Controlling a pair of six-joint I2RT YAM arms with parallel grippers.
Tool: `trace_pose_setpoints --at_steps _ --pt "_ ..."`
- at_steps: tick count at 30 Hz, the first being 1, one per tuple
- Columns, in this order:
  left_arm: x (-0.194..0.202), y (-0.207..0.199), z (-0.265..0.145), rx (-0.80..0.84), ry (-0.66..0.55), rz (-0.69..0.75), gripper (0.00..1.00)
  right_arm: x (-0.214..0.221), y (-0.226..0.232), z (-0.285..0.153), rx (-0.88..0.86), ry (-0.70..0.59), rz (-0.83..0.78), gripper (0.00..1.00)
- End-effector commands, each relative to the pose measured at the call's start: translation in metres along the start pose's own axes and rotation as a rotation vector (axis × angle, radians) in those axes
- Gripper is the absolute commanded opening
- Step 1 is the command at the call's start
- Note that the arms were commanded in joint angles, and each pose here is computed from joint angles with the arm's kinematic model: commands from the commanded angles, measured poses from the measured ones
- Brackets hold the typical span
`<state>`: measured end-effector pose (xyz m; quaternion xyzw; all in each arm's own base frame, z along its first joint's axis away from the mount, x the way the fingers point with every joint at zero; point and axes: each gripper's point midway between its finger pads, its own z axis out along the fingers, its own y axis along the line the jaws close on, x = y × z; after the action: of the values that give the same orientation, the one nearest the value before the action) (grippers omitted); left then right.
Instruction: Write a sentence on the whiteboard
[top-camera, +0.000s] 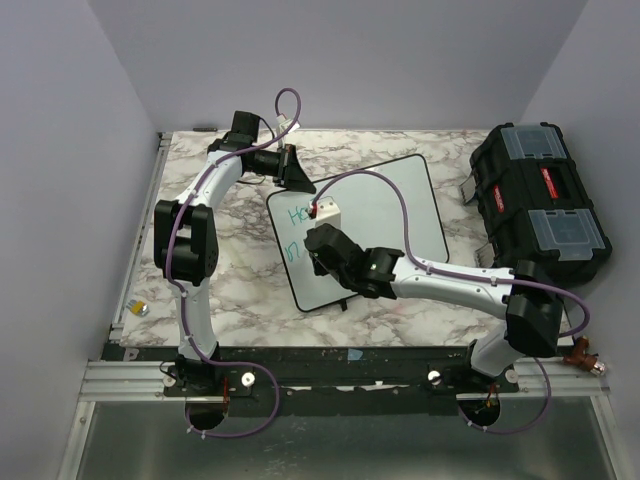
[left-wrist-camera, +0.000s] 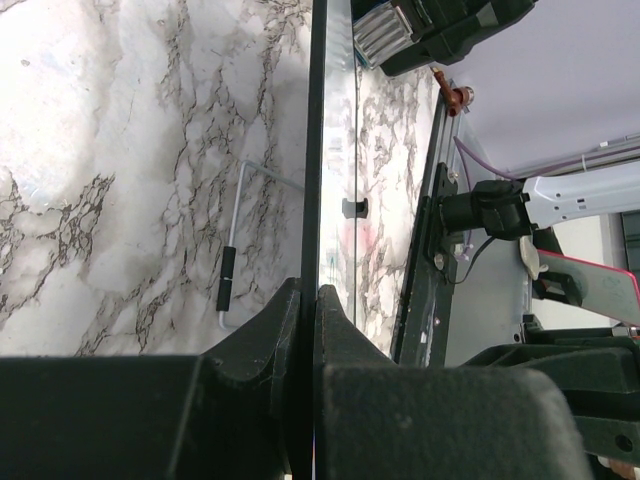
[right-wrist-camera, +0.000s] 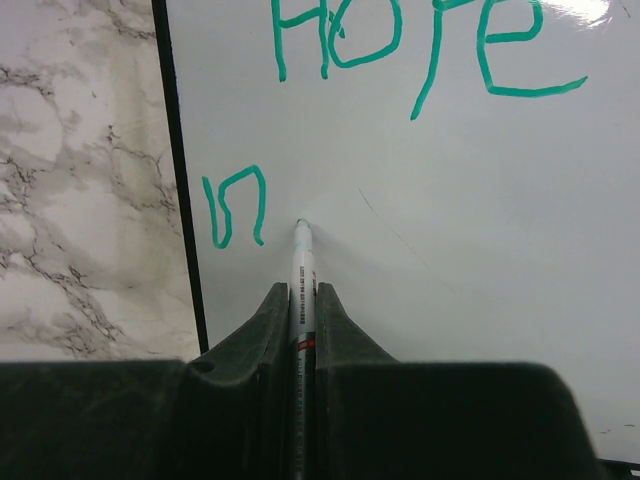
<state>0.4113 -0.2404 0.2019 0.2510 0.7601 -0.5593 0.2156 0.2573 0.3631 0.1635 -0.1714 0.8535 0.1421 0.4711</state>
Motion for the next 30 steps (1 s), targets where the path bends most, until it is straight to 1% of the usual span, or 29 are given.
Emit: trace_pose_setpoints --at_steps 1,10,17,24,30 --pt "-0.018 0.002 -0.007 -0.075 -0.038 0.135 0.00 -0.015 0.002 0.005 0.018 -0.041 0.035 0.01" --pt "-0.018 0.003 -0.007 -0.075 -0.038 0.133 0.00 -0.022 0.009 0.003 -0.018 -0.053 0.031 0.01" --pt "-0.018 0.003 -0.007 -0.073 -0.037 0.133 0.00 -0.015 0.004 0.009 0.017 -0.039 0.011 0.01" --pt "-0.018 0.004 -0.006 -0.074 -0.037 0.132 0.00 -0.007 -0.012 0.004 0.073 -0.029 0.005 0.01" --pt "-0.019 0.004 -0.007 -0.076 -0.038 0.134 0.00 -0.014 -0.020 0.002 0.118 -0.051 0.001 0.01"
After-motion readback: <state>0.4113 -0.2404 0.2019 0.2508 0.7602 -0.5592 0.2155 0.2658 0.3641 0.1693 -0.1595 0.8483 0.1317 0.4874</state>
